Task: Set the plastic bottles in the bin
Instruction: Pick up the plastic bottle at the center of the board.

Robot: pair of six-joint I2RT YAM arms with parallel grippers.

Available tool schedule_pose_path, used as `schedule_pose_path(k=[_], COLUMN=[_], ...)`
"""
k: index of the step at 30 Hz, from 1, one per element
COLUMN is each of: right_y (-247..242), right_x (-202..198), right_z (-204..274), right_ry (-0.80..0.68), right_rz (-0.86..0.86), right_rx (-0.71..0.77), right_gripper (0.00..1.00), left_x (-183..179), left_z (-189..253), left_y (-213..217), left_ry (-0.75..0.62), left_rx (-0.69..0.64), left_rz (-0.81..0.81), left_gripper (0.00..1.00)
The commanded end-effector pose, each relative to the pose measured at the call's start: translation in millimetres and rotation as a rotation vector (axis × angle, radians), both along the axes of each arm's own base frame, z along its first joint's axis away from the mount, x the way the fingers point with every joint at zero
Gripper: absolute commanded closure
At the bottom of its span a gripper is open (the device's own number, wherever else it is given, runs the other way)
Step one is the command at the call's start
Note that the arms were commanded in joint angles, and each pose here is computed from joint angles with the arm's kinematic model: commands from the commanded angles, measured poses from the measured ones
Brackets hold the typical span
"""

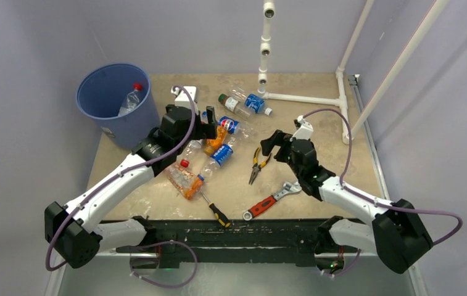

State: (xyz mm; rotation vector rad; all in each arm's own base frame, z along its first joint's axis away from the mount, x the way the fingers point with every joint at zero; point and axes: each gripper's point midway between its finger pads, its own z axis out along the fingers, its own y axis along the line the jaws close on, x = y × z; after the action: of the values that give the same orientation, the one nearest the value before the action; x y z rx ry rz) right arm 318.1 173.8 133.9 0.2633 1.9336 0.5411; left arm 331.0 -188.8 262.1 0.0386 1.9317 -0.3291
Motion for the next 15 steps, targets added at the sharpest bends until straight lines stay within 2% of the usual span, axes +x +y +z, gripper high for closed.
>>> schedule_pose_path(k=[1,6,12,15], right_y=[-6,-16,-12,-5], right_x=[30,39,81,103], right_z=[47,44,36,25], right_ry=[-0.139,-0.168,-0.173,-0.145], right_rz=[-0.053,-0.105,-0.16,-0.153], right_rx=[0.15,0.244,0.172,0.189], right_gripper=[0.03,0.1,0.12,0.13], left_x=[-6,-11,-13,-14], left_z=[-8,-6,-2,-2], left_y=[-2,0,5,7], left_ry=[0.035,-0.012,-0.02,-0.024], left_rx=[0.041,0.003,-0.008,-0.012], left_rz=[-0.046,-0.053,-0.032,-0.025], left_gripper=[0.01,0.05,0.07,0.07])
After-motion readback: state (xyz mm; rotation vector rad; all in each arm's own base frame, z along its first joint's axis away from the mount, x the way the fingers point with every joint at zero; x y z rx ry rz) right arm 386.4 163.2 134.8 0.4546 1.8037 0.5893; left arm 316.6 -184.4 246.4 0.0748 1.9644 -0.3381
